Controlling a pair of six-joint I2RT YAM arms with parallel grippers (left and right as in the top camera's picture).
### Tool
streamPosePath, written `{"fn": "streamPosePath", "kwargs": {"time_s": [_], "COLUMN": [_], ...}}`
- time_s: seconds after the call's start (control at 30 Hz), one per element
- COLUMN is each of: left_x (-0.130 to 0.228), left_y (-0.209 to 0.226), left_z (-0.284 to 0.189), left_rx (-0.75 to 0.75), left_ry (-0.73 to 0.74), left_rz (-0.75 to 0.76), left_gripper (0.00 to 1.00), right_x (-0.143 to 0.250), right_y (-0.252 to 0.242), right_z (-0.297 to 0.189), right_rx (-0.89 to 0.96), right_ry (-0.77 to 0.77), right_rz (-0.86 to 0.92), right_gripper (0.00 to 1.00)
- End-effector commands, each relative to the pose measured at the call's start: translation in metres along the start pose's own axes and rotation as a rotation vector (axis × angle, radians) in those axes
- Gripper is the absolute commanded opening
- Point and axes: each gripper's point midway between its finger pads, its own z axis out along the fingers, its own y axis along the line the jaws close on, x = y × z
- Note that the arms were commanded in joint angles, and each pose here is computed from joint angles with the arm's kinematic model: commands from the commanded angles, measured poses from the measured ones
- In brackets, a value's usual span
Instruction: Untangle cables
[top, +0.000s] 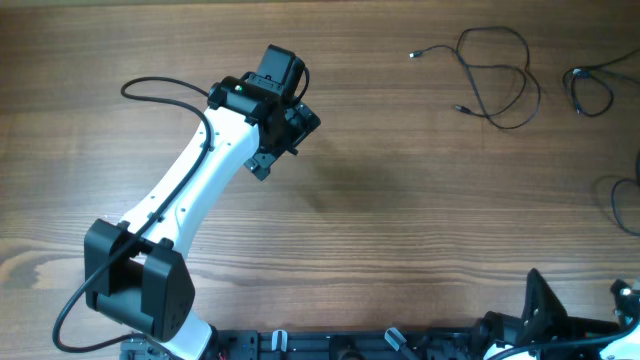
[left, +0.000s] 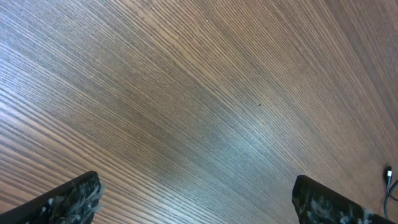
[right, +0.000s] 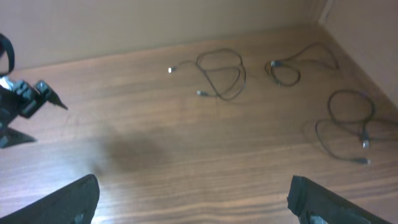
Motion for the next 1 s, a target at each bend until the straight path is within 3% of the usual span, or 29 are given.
{"fn": "streamPosePath", "kwargs": {"time_s": [0.0,0.57,0.83,0.97], "left_x": [0.001,0.001,0.001,0.001], "left_y": [0.001,0.001,0.001,0.001], "left_z": [0.003,0.003,0.003,0.003], "left_rx": [-0.007,-0.007,-0.007,-0.007], "left_ry": [0.007,0.007,0.007,0.007], "left_rz": [0.017,0.017,0.017,0.017], "left_gripper": [1.00,1.00,1.00,1.00], "right_x": [0.000,-0.004,-0.012,-0.008], "right_y": [0.003,0.011,0.011,0.021], "right_z": [-0.001,0.007,0.080,0.115], "right_rx": [-0.017,-0.076,-0.143,-0.241], "right_ry": [-0.003,-0.008,-0.023,-0.116], "right_rz": [-0.009,0.005,0.000,-0.029], "right_gripper": [1.00,1.00,1.00,1.00]}}
